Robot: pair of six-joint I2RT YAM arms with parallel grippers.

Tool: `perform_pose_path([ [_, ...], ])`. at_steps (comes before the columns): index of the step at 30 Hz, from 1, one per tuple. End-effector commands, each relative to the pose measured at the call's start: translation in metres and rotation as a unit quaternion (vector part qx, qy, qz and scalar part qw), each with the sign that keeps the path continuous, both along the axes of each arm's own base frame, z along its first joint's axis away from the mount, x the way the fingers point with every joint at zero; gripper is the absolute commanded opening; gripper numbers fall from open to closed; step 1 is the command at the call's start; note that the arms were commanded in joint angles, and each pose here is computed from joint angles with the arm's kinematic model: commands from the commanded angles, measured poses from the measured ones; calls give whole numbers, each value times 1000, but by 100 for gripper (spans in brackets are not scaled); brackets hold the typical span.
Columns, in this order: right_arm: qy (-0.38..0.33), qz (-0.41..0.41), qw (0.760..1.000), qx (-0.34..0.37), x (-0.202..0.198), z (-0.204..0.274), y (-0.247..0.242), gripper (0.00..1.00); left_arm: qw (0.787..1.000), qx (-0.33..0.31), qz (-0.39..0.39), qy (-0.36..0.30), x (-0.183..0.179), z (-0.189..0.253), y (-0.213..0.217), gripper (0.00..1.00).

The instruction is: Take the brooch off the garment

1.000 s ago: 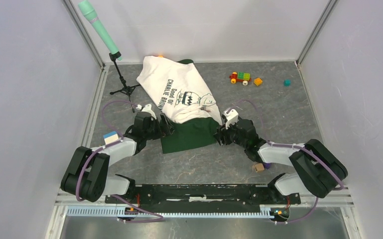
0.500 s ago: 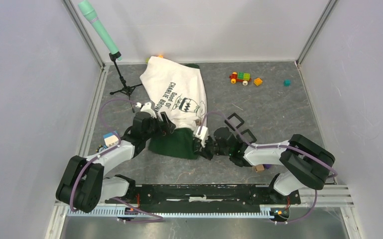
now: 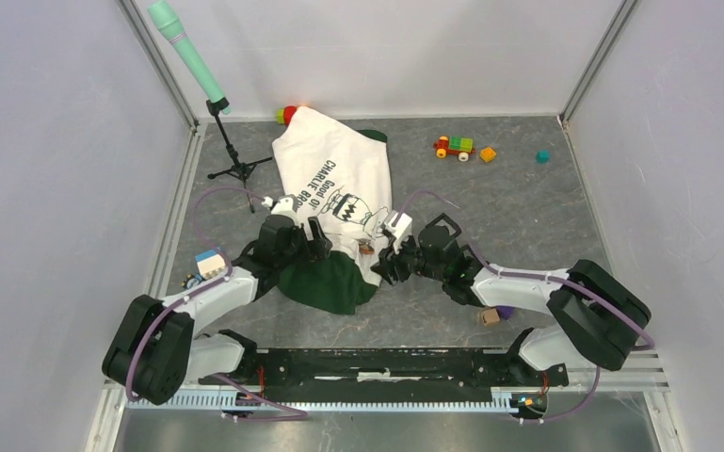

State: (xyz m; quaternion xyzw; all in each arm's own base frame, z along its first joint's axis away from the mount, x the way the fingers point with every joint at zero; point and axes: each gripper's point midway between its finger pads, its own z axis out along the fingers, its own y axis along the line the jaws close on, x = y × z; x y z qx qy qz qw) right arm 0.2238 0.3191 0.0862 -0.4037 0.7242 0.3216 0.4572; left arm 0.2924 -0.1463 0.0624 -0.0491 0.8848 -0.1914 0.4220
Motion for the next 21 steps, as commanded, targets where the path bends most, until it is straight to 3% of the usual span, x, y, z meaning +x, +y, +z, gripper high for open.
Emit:
perform_pose_path([
  [1,13,-143,990,11,47,16,-25,55,999,33,-1,10,10,-2,0,89],
  [8,100,-233,967,17,92,0,-41,52,996,46,2,71,10,-29,-2,78],
  [10,118,-237,964,16,102,-2,-32,52,996,35,9,80,10,-33,0,66],
  [14,145,-245,958,20,116,-11,-17,52,997,17,15,74,12,-32,4,29],
  [17,164,-276,947,4,127,-26,-19,49,997,17,21,70,11,-28,7,7],
  [18,169,-286,943,-2,128,-31,-20,48,997,16,24,67,12,-26,8,2],
  [21,172,-315,933,-9,133,-39,-28,40,998,15,32,55,11,-20,12,2],
])
